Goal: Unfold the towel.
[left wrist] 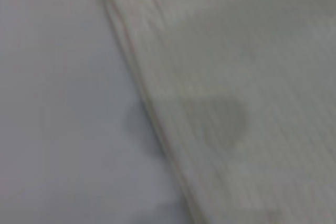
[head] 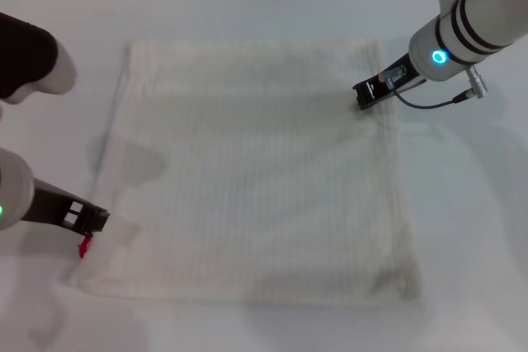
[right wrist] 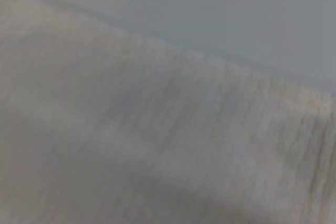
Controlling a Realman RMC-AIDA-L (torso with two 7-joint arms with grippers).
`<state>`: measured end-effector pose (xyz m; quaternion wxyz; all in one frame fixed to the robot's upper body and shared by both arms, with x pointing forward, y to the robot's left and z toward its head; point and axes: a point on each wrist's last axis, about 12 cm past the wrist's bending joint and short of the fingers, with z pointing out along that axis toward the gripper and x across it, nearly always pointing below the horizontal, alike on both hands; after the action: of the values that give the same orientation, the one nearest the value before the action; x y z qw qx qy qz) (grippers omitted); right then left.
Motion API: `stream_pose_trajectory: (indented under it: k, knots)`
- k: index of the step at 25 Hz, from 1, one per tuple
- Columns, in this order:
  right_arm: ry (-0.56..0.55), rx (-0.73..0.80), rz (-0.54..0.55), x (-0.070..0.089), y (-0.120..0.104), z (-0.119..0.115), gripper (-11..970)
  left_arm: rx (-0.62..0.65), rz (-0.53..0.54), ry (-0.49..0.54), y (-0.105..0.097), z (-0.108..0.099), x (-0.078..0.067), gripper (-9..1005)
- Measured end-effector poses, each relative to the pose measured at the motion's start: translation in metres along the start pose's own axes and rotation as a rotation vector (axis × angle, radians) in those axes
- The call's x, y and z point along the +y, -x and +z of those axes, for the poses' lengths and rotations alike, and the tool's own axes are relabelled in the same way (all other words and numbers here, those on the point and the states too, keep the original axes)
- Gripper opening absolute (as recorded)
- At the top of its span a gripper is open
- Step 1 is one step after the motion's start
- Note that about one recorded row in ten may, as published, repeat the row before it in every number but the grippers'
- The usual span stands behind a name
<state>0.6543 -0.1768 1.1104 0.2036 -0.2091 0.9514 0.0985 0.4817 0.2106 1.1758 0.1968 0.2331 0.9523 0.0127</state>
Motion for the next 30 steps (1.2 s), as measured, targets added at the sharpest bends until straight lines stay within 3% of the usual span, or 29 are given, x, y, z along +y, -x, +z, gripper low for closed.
stream_pose_trajectory:
  k: [6,9,12,13,14,16,17,18,19,21,23,27,29,30]
  knots:
    - [-0.002,-0.013,-0.005,0.000,0.002,-0.002,87,-0.038,0.024,0.000,0.005,0.002,0.000,414]
    - [-0.016,-0.058,-0.037,0.001,0.006,-0.009,88,-0.122,0.058,0.013,0.014,0.003,0.004,419]
    - [-0.046,-0.164,-0.095,0.003,0.010,-0.025,90,-0.312,0.091,0.060,0.031,-0.001,0.017,423]
    - [-0.069,-0.271,-0.134,0.008,0.009,-0.039,90,-0.456,0.116,0.105,0.043,-0.004,0.025,424]
    - [-0.069,-0.271,-0.134,0.008,0.009,-0.039,91,-0.456,0.116,0.105,0.043,-0.004,0.025,425]
    - [-0.090,-0.423,-0.177,0.015,0.004,-0.058,92,-0.614,0.147,0.161,0.051,-0.006,0.031,428]
    - [-0.101,-0.499,-0.193,0.019,-0.001,-0.068,93,-0.682,0.162,0.187,0.054,-0.008,0.033,429]
    - [-0.143,-0.684,-0.203,0.023,-0.017,-0.088,93,-0.796,0.181,0.237,0.056,-0.007,0.036,431]
    - [-0.143,-0.684,-0.203,0.023,-0.017,-0.088,94,-0.796,0.181,0.237,0.056,-0.007,0.036,432]
    - [-0.194,-0.845,-0.206,0.027,-0.034,-0.103,95,-0.907,0.185,0.286,0.055,-0.004,0.038,435]
    - [-0.322,-1.075,-0.177,0.027,-0.072,-0.114,96,-1.064,0.139,0.362,0.041,0.009,0.046,438]
    - [-0.423,-1.207,-0.091,0.021,-0.109,-0.106,98,-1.168,0.095,0.417,0.023,0.024,0.051,443]
    - [-0.487,-1.352,0.026,0.009,-0.155,-0.081,99,-1.285,0.014,0.465,-0.002,0.040,0.058,521]
    - [-0.487,-1.352,0.026,0.009,-0.155,-0.081,99,-1.285,0.014,0.465,-0.002,0.040,0.058,561]
